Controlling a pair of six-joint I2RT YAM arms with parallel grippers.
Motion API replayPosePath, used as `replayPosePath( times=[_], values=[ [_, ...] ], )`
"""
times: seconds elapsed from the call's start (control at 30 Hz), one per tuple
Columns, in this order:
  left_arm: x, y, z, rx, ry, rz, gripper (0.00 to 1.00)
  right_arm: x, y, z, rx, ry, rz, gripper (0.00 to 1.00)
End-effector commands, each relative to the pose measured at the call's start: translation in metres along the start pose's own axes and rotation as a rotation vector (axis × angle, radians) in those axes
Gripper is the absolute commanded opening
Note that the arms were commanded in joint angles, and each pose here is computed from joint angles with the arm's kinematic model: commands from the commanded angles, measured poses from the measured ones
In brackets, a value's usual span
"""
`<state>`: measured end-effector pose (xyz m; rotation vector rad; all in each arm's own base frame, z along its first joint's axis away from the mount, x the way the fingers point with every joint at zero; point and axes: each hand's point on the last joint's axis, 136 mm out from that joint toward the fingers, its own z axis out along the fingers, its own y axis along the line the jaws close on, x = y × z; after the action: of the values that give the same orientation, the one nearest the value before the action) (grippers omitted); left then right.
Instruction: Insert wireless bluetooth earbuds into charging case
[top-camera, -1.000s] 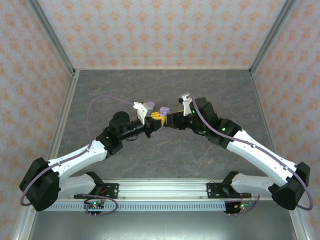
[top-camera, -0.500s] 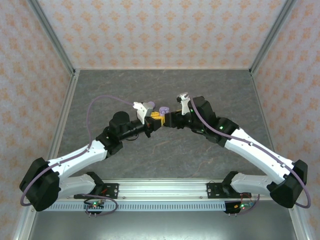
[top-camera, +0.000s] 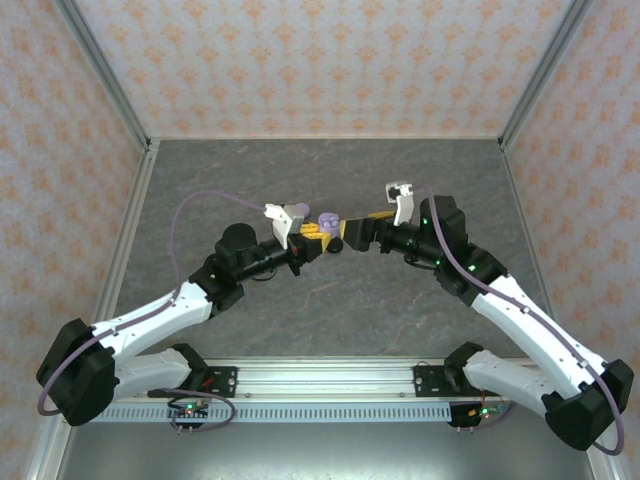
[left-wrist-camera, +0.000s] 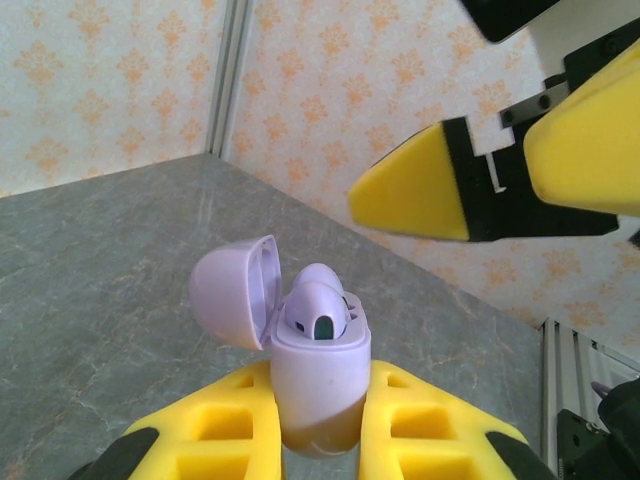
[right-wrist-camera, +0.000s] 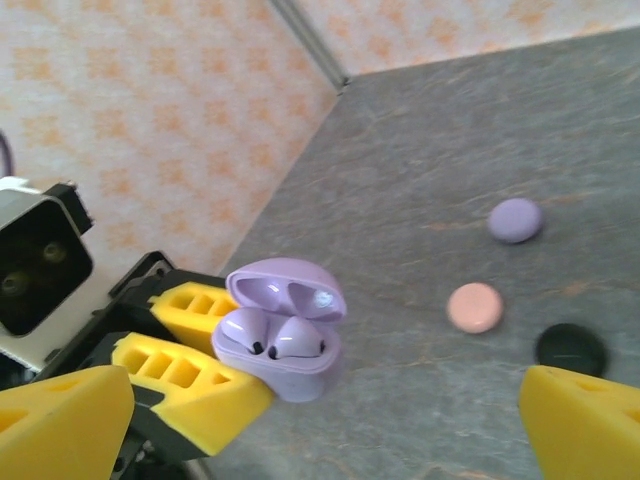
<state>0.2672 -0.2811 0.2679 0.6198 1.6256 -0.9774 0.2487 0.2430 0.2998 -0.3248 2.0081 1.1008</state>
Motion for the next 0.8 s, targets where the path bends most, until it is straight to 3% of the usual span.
replayPosePath(
  times=[0.0,0.4,0.77],
  values=[
    [-0.02,-0.02,-0.005,0.081,-0.064,0.021,0.02,0.001,0.026,0.009,-0.185,0.019,0.03,0.99],
    [-0.013,-0.022,-0.004,0.097,-0.034,0.014,0.02,-0.019,0.057,0.02,-0.365,0.005,0.004,1.0],
    [-0.009,-0.016,-0.001,0.07,-0.018,0.012,0.02,-0.015,0.052,-0.002,-0.32,-0.067,-0.077,0.96]
  ],
)
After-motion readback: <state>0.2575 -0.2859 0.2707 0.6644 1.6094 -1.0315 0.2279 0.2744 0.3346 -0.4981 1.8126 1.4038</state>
